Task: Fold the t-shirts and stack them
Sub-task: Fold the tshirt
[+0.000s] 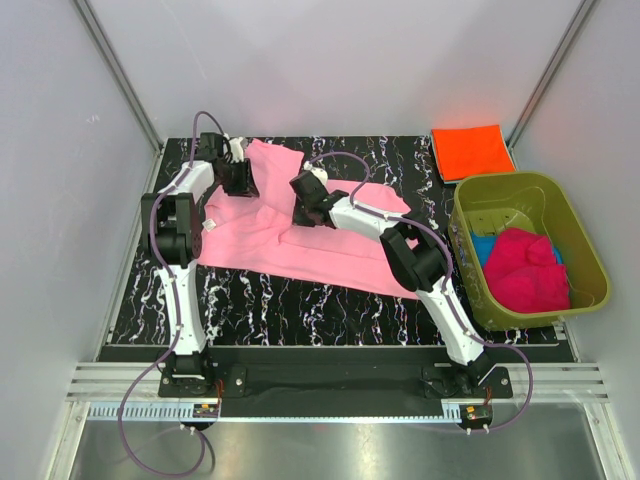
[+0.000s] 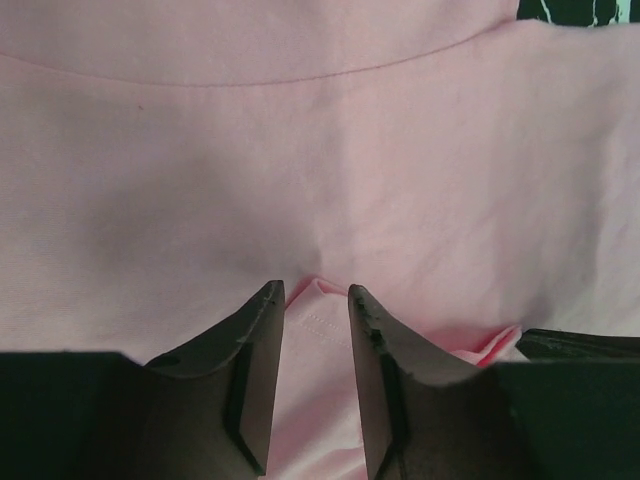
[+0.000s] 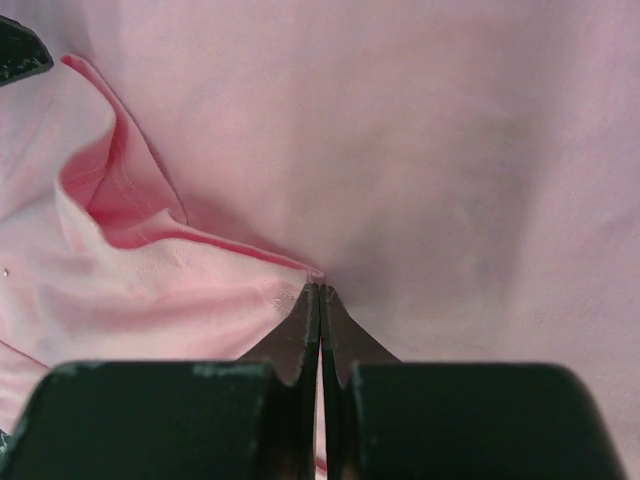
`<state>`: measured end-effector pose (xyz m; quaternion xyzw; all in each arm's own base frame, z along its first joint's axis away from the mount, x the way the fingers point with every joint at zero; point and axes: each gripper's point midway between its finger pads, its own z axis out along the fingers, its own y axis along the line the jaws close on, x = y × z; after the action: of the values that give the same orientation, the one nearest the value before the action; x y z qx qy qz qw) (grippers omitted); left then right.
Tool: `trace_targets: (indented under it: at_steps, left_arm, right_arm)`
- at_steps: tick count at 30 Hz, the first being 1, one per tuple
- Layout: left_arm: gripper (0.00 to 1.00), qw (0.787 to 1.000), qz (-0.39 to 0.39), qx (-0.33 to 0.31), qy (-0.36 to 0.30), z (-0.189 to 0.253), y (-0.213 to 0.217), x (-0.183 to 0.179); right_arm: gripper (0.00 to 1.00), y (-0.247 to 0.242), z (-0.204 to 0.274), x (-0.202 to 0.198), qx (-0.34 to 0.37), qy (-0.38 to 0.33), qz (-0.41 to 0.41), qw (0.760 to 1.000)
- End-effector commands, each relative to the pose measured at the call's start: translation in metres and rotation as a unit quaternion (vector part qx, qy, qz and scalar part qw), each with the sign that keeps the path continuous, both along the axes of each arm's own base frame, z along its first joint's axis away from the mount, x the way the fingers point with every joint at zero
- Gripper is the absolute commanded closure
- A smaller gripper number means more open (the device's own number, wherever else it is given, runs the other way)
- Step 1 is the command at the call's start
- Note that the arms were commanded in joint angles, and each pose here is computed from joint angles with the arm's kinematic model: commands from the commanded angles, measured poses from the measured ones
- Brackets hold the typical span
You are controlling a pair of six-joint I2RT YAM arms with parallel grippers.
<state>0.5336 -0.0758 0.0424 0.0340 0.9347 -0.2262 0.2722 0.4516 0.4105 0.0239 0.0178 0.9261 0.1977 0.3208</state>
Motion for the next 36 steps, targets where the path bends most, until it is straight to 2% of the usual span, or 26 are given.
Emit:
trace_targets:
  at_steps: [1,22,28,32,34,36]
  left_arm:
    - [0.65,0.998,-0.036,0.012,-0.040,0.019,0.004,0.003]
    - [0.65,0.998,-0.065,0.008,-0.014,-0.003,-0.001,-0.006]
    - [0.69,0.998,-0.066,0.012,-0.004,-0.006,-0.001,-0.001]
    - [0.79,0.998,-0.064,0.020,-0.007,-0.004,0.002,0.003]
    - [0.94,0.998,-0.064,0.018,-0.012,0.001,0.001,0.005]
    - [1.00,0.997,-0.068,0.010,-0.023,0.013,-0.002,0.006]
  right_arm:
    - [1.00,0.002,0.047,0.007,0.022,-0.039,-0.015,0.999]
    - [1.00,0.006,0.043,0.004,0.027,-0.032,-0.006,0.999]
    - [1.00,0.007,0.042,0.004,0.027,-0.032,-0.001,0.999]
    - [1.00,0.007,0.044,0.005,0.027,-0.034,0.001,0.999]
    - [1.00,0.006,0.044,0.004,0.025,-0.035,0.003,0.999]
    - [1.00,0.005,0.044,0.005,0.022,-0.037,0.002,0.999]
